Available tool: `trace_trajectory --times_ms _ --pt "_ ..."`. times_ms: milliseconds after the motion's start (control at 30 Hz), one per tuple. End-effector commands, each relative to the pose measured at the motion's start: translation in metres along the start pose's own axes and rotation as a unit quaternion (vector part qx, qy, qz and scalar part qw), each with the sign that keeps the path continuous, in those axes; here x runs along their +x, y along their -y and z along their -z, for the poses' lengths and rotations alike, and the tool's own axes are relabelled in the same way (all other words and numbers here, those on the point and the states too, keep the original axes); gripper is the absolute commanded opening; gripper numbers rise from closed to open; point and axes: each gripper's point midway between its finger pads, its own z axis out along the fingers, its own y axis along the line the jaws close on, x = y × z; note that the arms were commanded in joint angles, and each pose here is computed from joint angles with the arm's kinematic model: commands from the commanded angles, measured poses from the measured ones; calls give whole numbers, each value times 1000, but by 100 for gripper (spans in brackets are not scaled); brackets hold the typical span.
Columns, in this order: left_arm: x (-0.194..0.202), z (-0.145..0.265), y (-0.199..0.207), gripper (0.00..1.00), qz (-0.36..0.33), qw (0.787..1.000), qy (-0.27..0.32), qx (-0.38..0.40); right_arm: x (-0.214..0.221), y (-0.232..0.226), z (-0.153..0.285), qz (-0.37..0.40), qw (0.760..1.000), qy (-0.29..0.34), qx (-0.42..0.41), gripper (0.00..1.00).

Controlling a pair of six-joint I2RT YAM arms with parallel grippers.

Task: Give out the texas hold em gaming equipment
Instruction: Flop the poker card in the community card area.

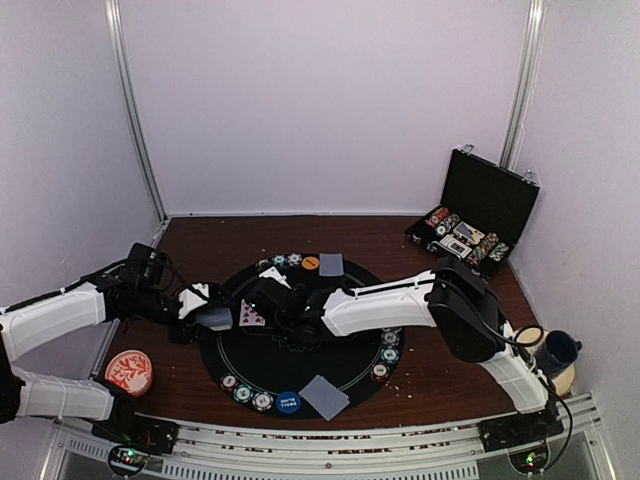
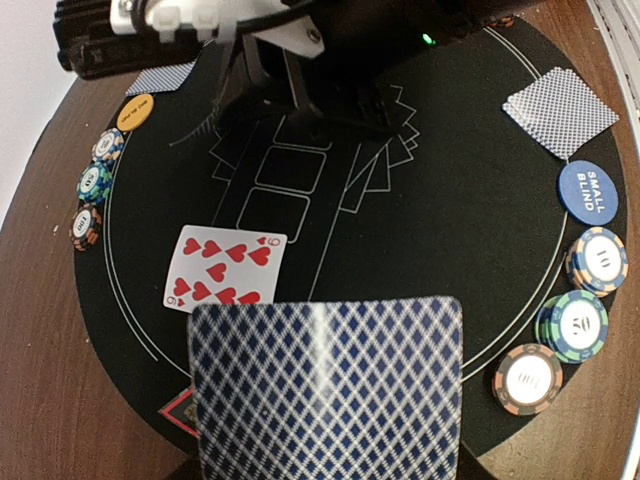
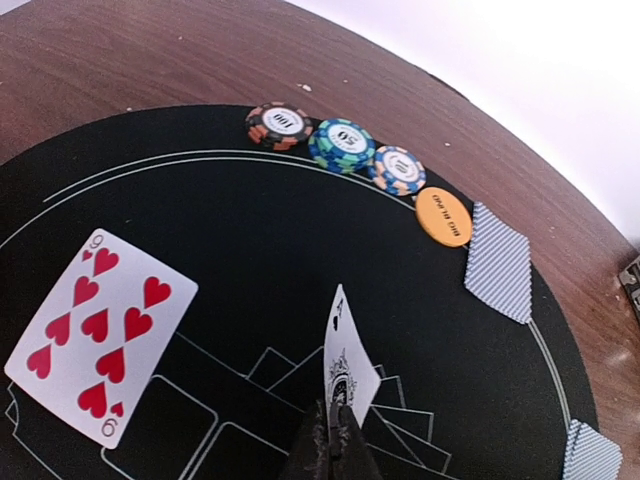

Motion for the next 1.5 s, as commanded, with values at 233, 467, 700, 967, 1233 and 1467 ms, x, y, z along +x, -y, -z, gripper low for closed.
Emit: trace_trajectory --times_ms 233,467,700,967,1233,1467 --pt "-7 2 -5 15 -9 1000 14 -13 21 -49 -13 13 997 -7 -80 0" --pt "-6 2 -4 15 -10 1000 14 -12 24 -56 -9 27 995 4 -97 0" --pt "-6 2 -5 15 -9 1000 14 -13 27 -64 -10 35 993 3 -111 0" --pt "-6 1 -5 15 -10 1000 13 -12 33 -65 -11 42 993 -5 -109 3" --pt "-6 1 -5 15 -9 1000 12 -12 35 -69 -8 49 992 -9 -113 15" --pt "-6 1 -5 15 -8 1000 12 -13 29 -73 3 51 992 -3 -118 22"
